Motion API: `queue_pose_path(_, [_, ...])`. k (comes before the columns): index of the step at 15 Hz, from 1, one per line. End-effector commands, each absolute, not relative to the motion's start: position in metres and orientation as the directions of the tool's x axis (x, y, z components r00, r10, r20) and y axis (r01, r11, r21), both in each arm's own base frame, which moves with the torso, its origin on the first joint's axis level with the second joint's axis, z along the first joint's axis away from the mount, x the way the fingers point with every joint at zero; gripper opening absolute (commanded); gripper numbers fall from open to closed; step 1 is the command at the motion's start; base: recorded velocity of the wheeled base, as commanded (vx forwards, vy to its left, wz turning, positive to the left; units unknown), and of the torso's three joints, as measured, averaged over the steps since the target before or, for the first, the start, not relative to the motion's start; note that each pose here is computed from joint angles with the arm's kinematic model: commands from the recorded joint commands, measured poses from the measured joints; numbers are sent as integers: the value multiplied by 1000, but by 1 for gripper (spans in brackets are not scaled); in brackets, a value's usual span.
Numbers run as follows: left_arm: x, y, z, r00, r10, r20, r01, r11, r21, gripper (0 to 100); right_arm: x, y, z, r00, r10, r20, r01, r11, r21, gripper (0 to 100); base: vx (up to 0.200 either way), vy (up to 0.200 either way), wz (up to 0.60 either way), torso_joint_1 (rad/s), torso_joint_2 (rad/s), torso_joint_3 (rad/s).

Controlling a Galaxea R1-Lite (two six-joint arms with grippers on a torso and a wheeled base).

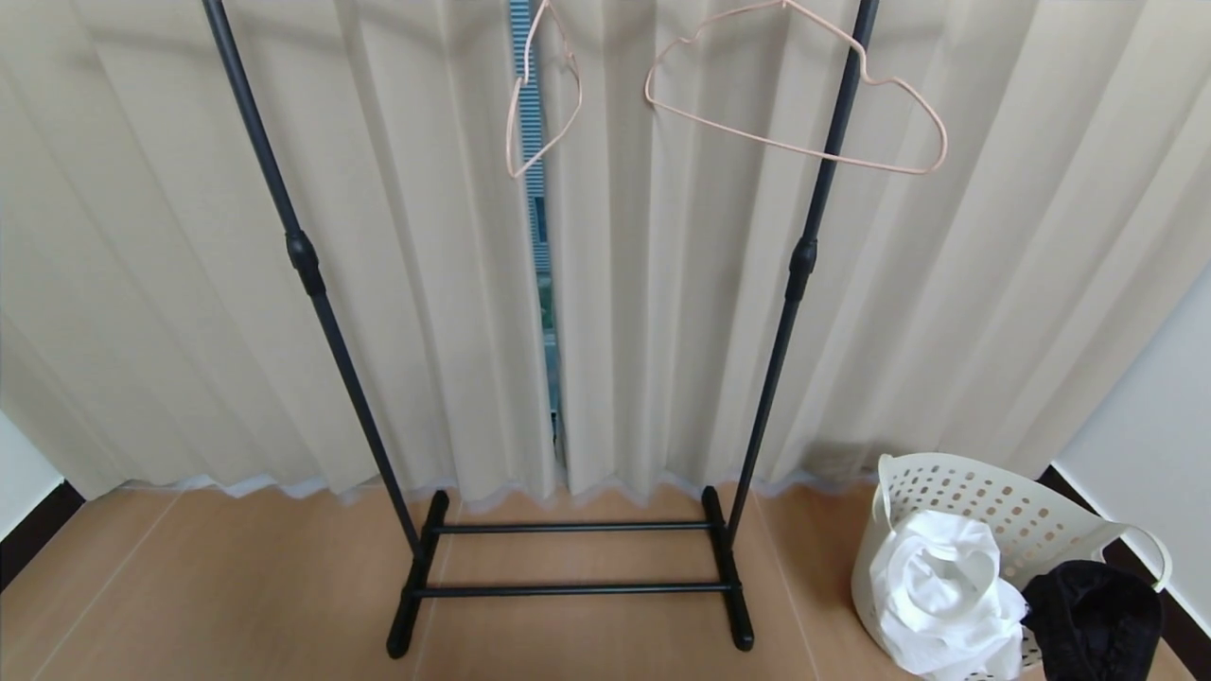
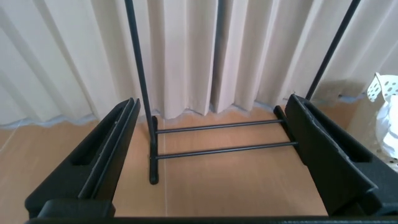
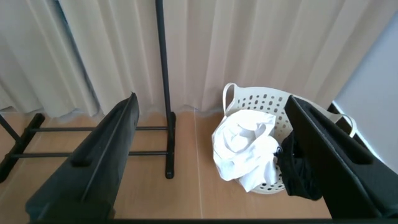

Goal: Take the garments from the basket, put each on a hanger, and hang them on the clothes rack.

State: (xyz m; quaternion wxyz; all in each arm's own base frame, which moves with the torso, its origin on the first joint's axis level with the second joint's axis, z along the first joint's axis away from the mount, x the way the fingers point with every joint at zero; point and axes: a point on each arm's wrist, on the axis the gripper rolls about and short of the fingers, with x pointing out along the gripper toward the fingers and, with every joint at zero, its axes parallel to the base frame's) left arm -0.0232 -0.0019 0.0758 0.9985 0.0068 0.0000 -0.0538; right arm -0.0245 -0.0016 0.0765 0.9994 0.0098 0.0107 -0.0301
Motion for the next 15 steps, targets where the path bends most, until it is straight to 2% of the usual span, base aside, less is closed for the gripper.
queue_pose_path(1, [-23,-2,76,994,-107,-2,107,994,14,100,-24,-2,77,998,-60,-23,60,998,18,100,0,0,-600,-2,27,22])
queue_pose_path(4, [-23,-2,76,994,-107,-2,107,994,14,100,-24,-2,77,998,-58,-23,59,998,18,100,0,0,-600,2,12,6])
queue_pose_path(5, [-23,-2,76,994,-107,-3,107,994,14,100,-24,-2,77,998,-58,-23,59,998,20,100,0,0,0,0,0,0])
queue_pose_path(15, [-23,-2,76,994,-106,-3,106,994,14,100,-24,-2,76,998,-60,-24,60,998,20,100,0,-200,0,0,2,4])
